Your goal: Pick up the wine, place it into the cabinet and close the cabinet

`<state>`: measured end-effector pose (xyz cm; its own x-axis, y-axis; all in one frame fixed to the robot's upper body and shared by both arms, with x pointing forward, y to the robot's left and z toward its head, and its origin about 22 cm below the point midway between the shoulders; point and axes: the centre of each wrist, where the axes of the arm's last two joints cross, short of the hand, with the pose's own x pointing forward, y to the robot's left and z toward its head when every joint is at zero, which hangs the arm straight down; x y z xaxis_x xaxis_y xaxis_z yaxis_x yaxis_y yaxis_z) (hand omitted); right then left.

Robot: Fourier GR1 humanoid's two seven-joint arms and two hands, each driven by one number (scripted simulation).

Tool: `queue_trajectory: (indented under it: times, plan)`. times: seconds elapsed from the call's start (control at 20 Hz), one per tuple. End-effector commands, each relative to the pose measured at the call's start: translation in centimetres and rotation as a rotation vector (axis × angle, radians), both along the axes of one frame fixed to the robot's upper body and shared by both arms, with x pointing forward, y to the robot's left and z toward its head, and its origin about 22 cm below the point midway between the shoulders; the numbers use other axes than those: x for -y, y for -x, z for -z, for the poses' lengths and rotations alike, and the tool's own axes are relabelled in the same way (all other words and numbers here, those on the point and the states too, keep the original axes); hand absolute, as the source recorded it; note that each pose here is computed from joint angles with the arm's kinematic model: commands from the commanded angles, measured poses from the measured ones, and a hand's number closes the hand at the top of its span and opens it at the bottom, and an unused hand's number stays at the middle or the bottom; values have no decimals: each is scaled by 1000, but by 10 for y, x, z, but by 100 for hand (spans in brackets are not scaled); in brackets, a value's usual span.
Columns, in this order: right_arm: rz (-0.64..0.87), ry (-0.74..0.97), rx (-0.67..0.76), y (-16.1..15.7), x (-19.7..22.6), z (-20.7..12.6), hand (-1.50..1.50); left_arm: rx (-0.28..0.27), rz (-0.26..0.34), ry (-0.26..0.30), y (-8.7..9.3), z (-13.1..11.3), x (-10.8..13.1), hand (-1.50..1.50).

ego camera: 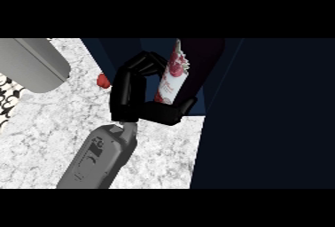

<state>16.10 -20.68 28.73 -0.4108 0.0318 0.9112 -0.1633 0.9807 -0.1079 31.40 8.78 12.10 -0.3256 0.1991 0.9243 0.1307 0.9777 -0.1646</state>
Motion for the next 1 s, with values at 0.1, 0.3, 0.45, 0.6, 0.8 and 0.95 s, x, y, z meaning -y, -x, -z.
queue_trajectory:
  times: [0.1, 0.3, 0.45, 0.6, 0.8, 0.95]
  plan:
    - [-75, -6, 13, 18, 11, -5, -150, 4, -49, -24, -32, -4, 18, 150]
    - [-84, -18, -2, 9, 9, 7, -150, 59, -74, -149, -39, 5, 10, 150]
    - [-73, -5, -2, 8, 6, 0, -150, 74, -74, -179, -41, 17, 22, 150]
    - [-83, -4, 3, 30, -1, 5, -150, 74, -91, -186, -44, 22, 10, 150]
    - [-80, -2, 5, 2, -1, 8, -150, 39, -81, -182, -47, 55, 10, 150]
    - [-67, -10, 4, 10, 4, -5, -150, 39, -104, -200, -43, 51, 21, 150]
